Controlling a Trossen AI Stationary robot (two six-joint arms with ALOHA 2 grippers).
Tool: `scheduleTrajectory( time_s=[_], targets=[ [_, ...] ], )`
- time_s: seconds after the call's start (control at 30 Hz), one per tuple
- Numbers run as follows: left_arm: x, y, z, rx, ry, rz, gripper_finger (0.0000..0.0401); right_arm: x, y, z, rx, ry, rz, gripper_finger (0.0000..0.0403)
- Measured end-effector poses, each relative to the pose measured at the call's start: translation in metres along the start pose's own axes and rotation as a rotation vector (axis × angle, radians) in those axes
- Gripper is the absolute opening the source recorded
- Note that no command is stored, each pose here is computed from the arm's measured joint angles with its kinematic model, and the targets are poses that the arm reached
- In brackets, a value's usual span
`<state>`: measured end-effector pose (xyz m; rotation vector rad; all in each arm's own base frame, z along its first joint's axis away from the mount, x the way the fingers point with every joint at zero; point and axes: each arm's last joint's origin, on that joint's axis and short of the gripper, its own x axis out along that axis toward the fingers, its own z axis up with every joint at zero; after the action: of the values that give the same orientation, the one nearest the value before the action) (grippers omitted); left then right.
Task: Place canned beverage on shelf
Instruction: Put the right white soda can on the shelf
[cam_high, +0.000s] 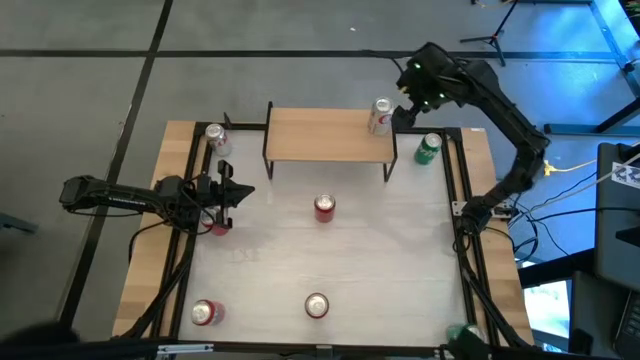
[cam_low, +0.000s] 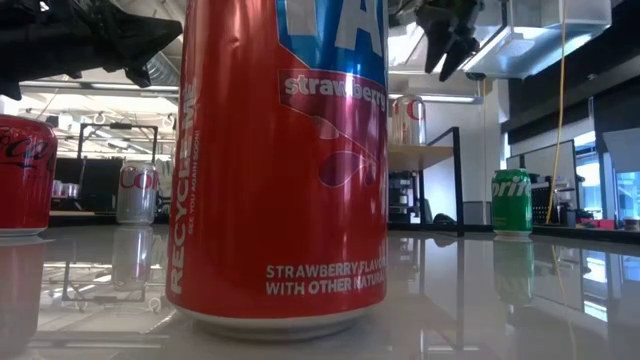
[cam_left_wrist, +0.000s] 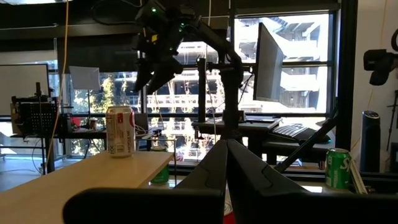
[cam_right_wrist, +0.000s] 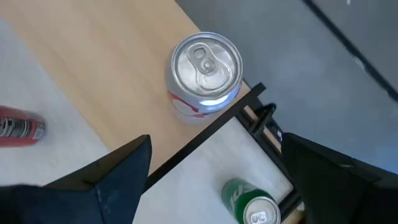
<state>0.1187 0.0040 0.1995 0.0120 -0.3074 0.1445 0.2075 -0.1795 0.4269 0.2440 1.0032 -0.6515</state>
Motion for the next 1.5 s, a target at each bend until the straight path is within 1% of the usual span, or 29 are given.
scheduleTrajectory(
  time_s=[0.13, 0.27, 0.47, 0.6, 0.77, 0.97, 1.23, 1.5],
  targets=[
    [0.000, 0.000, 0.000, 0.000, 0.000, 0.000, 0.0002, -0.002, 0.002, -0.021, -0.015, -0.073, 0.003, 0.0356],
    [0.001, 0.000, -0.001, 0.002, 0.011, 0.005, 0.0002, -0.001, 0.004, -0.042, -0.014, -0.179, -0.004, 0.0356],
    [0.003, 0.000, -0.004, 0.004, 0.025, 0.030, 0.0002, 0.018, 0.008, -0.066, -0.033, -0.285, 0.003, 0.0356],
    [0.004, 0.000, -0.004, 0.004, 0.022, 0.030, 0.0002, 0.037, 0.012, -0.077, -0.042, -0.279, 0.045, 0.0356],
    [0.004, 0.000, -0.004, 0.005, 0.021, 0.030, 0.0002, 0.062, 0.015, -0.086, -0.068, -0.286, 0.086, 0.0356],
    [0.004, 0.000, -0.003, 0.004, 0.019, 0.030, 0.0002, 0.091, 0.017, -0.096, -0.064, -0.335, 0.046, 0.0356],
    [0.004, 0.000, -0.003, 0.004, 0.018, 0.030, 0.0002, 0.114, 0.018, -0.101, -0.052, -0.494, -0.011, 0.0356],
    [0.004, 0.000, -0.003, 0.004, 0.010, 0.030, 0.0002, 0.123, 0.018, -0.101, -0.038, -0.670, -0.037, 0.0356]
  ],
)
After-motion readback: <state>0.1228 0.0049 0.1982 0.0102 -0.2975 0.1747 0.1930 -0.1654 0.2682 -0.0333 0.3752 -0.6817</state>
